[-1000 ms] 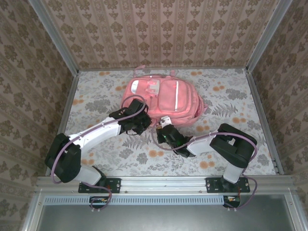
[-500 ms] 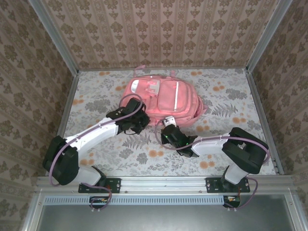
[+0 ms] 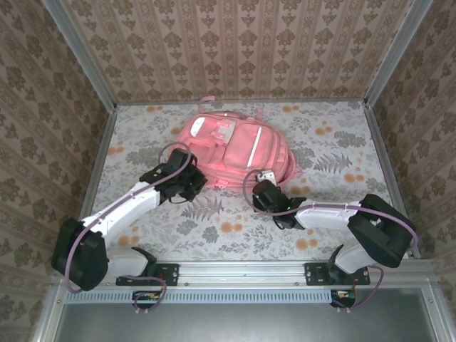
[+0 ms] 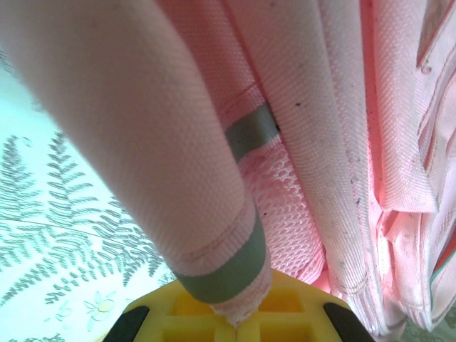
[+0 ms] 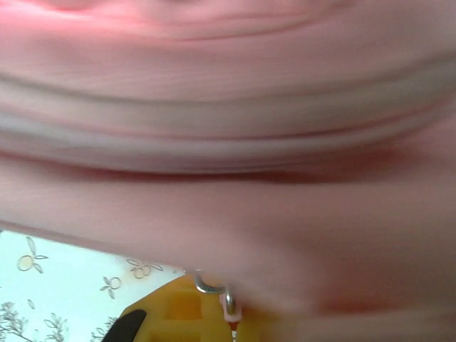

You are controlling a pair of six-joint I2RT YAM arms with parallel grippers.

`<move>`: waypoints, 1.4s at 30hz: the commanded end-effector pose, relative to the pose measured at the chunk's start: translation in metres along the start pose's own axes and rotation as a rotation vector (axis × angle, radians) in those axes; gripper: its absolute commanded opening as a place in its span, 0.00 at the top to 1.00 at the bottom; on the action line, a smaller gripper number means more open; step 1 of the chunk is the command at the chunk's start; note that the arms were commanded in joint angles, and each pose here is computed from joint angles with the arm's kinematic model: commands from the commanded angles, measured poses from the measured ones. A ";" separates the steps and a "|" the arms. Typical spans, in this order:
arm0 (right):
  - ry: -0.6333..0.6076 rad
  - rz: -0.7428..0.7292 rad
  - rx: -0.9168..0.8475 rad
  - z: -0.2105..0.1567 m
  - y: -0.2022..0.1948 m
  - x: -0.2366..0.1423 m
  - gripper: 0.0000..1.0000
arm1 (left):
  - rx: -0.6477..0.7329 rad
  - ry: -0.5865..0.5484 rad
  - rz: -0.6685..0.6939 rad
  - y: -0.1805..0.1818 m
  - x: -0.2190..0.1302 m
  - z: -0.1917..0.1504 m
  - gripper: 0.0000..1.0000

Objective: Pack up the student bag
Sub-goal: Zip the student bag at the top-center of the table.

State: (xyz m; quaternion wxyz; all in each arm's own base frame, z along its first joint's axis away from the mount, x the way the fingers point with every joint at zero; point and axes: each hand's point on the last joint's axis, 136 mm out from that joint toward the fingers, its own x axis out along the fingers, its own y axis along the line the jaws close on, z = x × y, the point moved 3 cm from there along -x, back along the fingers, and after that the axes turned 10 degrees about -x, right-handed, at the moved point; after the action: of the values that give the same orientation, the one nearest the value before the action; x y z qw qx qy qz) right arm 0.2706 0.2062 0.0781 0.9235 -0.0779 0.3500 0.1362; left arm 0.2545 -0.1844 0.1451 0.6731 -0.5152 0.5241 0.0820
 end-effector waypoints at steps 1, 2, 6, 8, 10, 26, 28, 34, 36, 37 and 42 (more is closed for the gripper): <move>0.070 -0.106 0.000 -0.018 -0.033 -0.002 1.00 | -0.007 -0.077 0.053 0.024 -0.013 0.024 1.00; 0.078 -0.106 0.002 -0.019 -0.036 -0.002 1.00 | -0.014 -0.083 0.057 0.028 -0.014 0.028 1.00; 0.103 -0.109 -0.001 -0.023 -0.045 -0.001 1.00 | -0.040 -0.117 0.069 0.044 -0.021 0.051 1.00; 0.107 -0.089 -0.013 -0.022 -0.043 0.000 1.00 | -0.040 -0.116 0.061 0.046 -0.020 0.058 1.00; 0.099 -0.008 -0.028 -0.016 -0.030 0.000 1.00 | -0.019 -0.120 0.070 0.045 -0.020 0.063 1.00; 0.063 0.263 -0.081 -0.003 0.040 -0.021 1.00 | 0.073 0.023 0.002 0.028 -0.008 -0.059 0.54; 0.065 0.262 -0.077 -0.006 0.039 -0.021 1.00 | 0.079 0.041 -0.042 0.016 0.003 -0.074 0.54; 0.043 0.269 -0.079 -0.008 0.036 -0.026 1.00 | 0.122 0.051 -0.080 -0.011 0.030 -0.110 0.45; 0.043 0.271 -0.081 -0.009 0.035 -0.026 1.00 | 0.112 0.049 -0.085 -0.014 0.038 -0.116 0.44; 0.042 0.275 -0.082 -0.009 0.036 -0.026 1.00 | 0.108 0.052 -0.088 -0.015 0.042 -0.119 0.43; 0.038 0.281 -0.082 -0.011 0.036 -0.026 1.00 | 0.132 0.019 -0.105 -0.023 0.051 -0.128 0.41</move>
State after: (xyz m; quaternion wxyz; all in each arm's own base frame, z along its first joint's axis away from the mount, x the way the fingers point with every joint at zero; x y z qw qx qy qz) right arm 0.2354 0.2244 0.0734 0.8806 -0.0862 0.3912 0.2532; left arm 0.1969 -0.2950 0.1039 0.7034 -0.4531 0.5467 0.0337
